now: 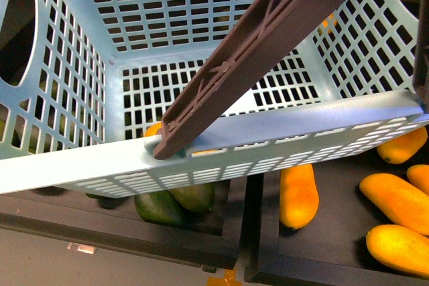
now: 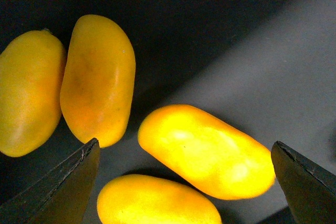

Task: Pick lemon and mango into basket

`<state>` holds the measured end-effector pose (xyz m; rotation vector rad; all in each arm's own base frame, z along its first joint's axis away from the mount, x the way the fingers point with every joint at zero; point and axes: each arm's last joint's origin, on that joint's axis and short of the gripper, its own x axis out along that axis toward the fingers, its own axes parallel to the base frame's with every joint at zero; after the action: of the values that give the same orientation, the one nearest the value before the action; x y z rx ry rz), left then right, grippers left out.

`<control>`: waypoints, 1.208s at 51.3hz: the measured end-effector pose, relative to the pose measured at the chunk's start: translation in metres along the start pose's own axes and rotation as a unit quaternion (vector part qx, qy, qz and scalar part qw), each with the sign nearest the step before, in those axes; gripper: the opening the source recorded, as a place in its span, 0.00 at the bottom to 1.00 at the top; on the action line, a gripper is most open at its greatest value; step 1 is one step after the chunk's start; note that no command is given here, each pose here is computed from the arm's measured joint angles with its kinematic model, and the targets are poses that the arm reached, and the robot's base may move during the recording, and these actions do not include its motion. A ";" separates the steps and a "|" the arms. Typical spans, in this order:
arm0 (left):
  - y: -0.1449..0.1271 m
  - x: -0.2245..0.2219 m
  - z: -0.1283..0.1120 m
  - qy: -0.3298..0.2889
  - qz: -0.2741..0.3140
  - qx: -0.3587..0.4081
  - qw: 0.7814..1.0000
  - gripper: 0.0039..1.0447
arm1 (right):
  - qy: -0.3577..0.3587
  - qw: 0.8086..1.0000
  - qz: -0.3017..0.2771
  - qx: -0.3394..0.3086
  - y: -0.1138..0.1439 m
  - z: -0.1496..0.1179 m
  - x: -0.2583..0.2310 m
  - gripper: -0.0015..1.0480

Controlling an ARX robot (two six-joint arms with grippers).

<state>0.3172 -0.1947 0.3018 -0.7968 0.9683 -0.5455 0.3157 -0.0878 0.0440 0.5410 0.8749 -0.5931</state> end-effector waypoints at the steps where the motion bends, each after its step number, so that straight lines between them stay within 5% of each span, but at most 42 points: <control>1: 0.000 0.000 0.000 0.000 0.000 0.000 1.000 0.04 | 0.003 1.000 0.000 -0.002 0.003 0.000 0.004 0.92; 33: 0.000 0.000 0.000 -0.001 0.001 0.001 1.000 0.04 | 0.039 0.999 -0.001 -0.011 0.064 -0.001 0.076 0.92; 62: 0.000 0.000 0.000 0.000 0.000 0.000 1.000 0.04 | 0.060 0.998 -0.028 0.007 0.066 -0.006 0.119 0.92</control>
<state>0.3172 -0.1947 0.3018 -0.7962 0.9680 -0.5459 0.4169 -0.0670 -0.0442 0.5693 1.0024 -0.6233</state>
